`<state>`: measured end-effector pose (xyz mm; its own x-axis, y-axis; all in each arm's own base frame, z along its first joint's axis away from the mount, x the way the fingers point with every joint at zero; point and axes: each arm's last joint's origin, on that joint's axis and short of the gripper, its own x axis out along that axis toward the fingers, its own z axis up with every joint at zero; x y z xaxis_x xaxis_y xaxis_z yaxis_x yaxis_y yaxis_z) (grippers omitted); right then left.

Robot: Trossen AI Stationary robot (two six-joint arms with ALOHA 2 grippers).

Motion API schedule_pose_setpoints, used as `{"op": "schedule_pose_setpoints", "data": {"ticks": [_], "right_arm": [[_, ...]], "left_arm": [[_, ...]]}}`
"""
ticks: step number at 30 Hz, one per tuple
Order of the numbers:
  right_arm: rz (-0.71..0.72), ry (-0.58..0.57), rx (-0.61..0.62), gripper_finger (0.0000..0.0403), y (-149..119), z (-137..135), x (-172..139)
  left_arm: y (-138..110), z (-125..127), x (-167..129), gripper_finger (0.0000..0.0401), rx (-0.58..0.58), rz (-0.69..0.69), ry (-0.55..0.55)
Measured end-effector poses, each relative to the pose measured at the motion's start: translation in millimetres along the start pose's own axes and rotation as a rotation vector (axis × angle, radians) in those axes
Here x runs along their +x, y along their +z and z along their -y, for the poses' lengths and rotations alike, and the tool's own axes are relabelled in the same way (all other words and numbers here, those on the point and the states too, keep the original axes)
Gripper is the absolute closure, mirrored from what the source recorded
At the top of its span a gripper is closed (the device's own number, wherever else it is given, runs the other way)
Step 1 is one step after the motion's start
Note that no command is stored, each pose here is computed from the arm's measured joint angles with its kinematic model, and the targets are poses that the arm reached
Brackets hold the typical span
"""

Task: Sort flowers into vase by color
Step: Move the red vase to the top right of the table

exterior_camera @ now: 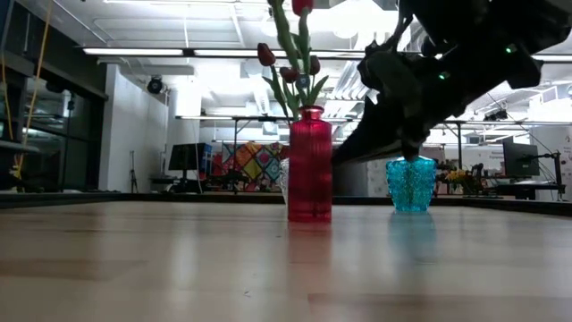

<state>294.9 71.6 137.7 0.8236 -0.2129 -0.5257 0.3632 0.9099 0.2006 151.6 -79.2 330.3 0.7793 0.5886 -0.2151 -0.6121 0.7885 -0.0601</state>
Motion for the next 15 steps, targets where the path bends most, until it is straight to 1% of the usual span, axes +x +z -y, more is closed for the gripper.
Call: {"op": "schedule_pose_setpoints", "data": {"ticks": [7,10,15], "right_arm": [[0.026,0.001,0.017,0.0403,8,7,4],[0.038,0.018,0.028,0.0403,11,9,6],[0.036,0.021,0.031,0.0403,12,10,7]], "left_arm": [[-15,5,4,0.0194,-0.015,-0.076,0.004],[-31,9,9,0.0194,-0.062,-0.111,0.004],[-66,19,18,0.0194,-0.163,-0.243,-0.072]]}}
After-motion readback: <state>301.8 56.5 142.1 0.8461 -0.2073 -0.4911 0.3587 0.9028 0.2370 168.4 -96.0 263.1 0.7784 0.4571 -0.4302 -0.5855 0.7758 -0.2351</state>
